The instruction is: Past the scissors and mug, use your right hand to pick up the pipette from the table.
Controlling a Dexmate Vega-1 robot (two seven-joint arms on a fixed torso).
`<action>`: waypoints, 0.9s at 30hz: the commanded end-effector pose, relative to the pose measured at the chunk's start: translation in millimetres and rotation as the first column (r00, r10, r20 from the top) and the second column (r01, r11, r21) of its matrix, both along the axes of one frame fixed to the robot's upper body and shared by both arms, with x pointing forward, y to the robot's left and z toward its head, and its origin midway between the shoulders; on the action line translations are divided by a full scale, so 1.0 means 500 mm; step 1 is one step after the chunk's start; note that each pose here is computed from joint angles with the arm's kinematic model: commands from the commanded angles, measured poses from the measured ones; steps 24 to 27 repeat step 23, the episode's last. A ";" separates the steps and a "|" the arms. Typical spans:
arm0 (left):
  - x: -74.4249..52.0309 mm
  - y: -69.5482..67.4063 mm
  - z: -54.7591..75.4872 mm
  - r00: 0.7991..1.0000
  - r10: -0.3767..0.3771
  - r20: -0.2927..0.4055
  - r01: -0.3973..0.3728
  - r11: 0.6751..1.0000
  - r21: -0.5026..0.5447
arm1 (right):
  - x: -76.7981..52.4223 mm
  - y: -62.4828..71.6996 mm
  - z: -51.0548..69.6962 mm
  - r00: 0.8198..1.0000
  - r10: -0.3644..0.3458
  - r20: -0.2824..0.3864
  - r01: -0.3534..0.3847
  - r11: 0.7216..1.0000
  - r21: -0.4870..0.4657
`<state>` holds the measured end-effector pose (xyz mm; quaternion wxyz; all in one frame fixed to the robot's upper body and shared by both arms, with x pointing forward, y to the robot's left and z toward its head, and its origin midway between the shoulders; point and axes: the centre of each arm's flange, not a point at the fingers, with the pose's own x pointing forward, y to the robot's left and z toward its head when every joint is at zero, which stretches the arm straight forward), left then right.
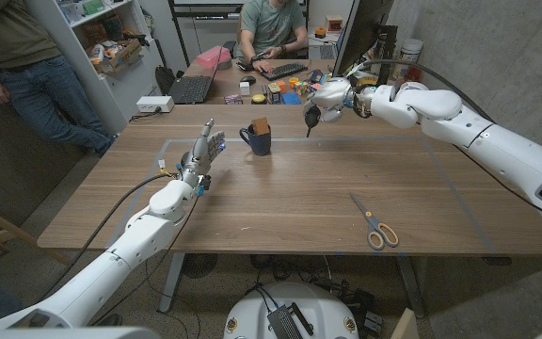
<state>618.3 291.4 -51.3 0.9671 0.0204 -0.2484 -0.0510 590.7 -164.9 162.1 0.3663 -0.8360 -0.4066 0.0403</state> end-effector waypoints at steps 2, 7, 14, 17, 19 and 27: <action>-0.015 0.015 0.001 1.000 0.000 0.021 0.000 1.000 -0.011 | -0.071 0.017 0.083 0.997 0.004 0.080 -0.003 1.000 -0.013; -0.019 0.021 -0.002 1.000 0.010 0.018 -0.009 1.000 -0.013 | -0.089 0.021 0.111 0.995 0.000 0.102 0.000 1.000 -0.001; -0.023 0.026 -0.003 1.000 0.010 0.024 -0.010 1.000 -0.018 | -0.120 0.023 0.155 0.990 -0.002 0.142 0.001 1.000 0.006; -0.022 0.027 -0.004 1.000 0.011 0.024 -0.010 1.000 -0.020 | -0.135 0.023 0.175 0.987 0.000 0.160 -0.002 1.000 0.017; -0.022 0.027 -0.004 1.000 0.007 0.026 -0.007 1.000 -0.020 | -0.146 0.023 0.189 0.985 0.002 0.173 -0.006 1.000 0.024; -0.022 0.027 -0.003 1.000 0.009 0.028 -0.009 1.000 -0.020 | -0.167 0.023 0.221 0.981 0.001 0.196 -0.010 0.999 0.047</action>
